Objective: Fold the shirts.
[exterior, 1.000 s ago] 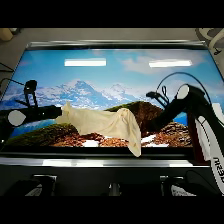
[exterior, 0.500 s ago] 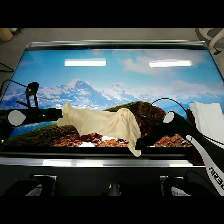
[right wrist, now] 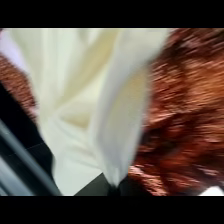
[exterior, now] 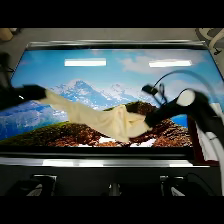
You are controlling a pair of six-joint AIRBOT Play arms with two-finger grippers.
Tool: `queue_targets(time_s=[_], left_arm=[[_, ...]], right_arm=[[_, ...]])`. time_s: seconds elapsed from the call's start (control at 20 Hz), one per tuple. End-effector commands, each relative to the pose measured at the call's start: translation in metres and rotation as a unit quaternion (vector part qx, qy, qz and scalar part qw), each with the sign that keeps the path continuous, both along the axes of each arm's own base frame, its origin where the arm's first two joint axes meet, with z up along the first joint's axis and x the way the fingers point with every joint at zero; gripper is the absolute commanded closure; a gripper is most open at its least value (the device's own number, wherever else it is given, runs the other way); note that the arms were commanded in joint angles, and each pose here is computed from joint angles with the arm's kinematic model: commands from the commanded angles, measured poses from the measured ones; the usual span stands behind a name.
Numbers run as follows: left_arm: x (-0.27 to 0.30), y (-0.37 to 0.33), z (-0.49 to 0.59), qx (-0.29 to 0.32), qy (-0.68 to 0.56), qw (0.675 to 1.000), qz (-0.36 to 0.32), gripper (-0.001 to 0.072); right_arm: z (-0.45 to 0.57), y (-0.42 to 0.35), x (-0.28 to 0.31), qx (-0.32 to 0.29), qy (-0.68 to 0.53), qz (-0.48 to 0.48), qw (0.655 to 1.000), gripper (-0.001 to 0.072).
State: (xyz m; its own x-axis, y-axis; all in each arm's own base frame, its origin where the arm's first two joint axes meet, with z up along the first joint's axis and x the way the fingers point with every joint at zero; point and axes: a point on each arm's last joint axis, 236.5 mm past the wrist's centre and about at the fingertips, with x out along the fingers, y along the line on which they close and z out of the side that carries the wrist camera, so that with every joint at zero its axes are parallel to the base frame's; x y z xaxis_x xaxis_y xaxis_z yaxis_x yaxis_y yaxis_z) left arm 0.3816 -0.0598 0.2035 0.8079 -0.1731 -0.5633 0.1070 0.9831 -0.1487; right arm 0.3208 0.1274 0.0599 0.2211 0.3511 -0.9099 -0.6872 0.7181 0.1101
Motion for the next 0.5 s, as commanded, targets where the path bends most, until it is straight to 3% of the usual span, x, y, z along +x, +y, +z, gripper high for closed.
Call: queue_targets(time_s=[0.0, 0.1, 0.2, 0.3, 0.45], left_arm=[[-0.035, 0.053, 0.197, 0.033, -0.217, 0.973, 0.076, 0.0678], [-0.078, 0.081, 0.268, 0.023, -0.286, 0.949, 0.129, 0.0678], [-0.109, 0.089, 0.292, 0.015, -0.299, 0.943, 0.147, 0.0678], [-0.117, 0.090, 0.278, 0.017, -0.268, 0.952, 0.150, 0.0678], [-0.113, 0.101, 0.238, 0.047, -0.191, 0.966, 0.165, 0.0677]], right_arm=[[0.214, -0.106, 0.030, -0.144, -0.295, -0.134, 0.935, 0.0693], [0.333, -0.138, -0.006, -0.137, -0.440, -0.198, 0.865, 0.0693], [0.384, -0.140, -0.040, -0.105, -0.500, -0.209, 0.834, 0.0693], [0.385, -0.145, -0.052, -0.108, -0.499, -0.214, 0.833, 0.0693], [0.356, -0.150, -0.054, -0.136, -0.446, -0.209, 0.860, 0.0693]])
